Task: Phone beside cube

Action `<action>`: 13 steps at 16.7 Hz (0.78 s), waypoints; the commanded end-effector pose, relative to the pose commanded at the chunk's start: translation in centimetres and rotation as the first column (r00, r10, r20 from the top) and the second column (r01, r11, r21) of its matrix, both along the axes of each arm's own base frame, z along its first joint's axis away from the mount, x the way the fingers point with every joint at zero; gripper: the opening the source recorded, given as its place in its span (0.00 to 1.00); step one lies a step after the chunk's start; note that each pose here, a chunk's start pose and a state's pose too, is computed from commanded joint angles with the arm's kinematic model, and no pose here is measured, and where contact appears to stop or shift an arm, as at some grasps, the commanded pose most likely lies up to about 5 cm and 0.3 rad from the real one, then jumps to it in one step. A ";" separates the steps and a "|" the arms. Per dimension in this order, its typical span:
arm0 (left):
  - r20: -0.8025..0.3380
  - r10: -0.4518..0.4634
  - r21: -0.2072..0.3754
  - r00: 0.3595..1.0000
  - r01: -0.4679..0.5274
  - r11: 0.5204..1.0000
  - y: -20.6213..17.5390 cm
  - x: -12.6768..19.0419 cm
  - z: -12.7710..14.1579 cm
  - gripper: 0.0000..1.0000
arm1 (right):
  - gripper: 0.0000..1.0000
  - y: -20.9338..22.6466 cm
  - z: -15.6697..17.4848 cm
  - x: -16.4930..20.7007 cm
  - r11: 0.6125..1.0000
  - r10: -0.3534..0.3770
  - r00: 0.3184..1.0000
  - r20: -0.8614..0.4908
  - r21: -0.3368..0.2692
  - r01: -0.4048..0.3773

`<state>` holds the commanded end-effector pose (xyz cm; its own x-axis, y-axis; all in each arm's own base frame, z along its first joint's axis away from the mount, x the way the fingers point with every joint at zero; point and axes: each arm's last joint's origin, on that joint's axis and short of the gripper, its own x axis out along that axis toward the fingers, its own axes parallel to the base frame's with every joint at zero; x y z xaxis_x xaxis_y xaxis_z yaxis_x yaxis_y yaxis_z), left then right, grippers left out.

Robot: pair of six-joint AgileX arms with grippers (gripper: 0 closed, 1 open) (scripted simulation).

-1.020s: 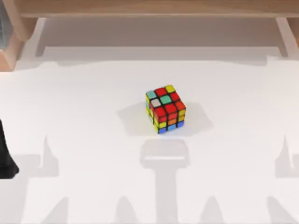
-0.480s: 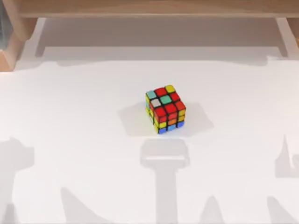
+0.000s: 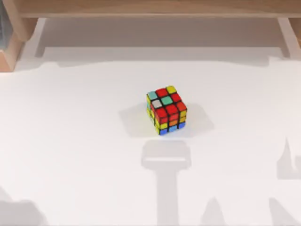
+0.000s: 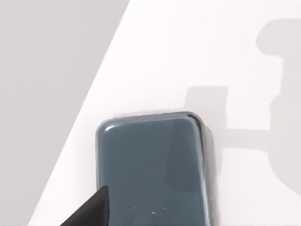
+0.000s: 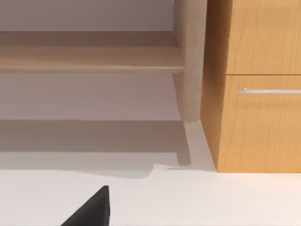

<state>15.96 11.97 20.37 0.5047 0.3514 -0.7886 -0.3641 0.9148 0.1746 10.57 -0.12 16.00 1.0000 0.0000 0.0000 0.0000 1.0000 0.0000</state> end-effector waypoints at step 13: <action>-0.484 0.005 -0.342 0.875 -0.194 0.920 9.0 3.9 -5.8 1.00 | 1.00 0.0 0.0 0.0 1.000 0.000 1.000 0.000 0.000 0.000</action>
<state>19.83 20.99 14.61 0.0243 0.0159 -0.9996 -0.4187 0.9081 0.0043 10.57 -0.12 16.00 1.0000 0.0000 0.0000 0.0000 1.0000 0.0000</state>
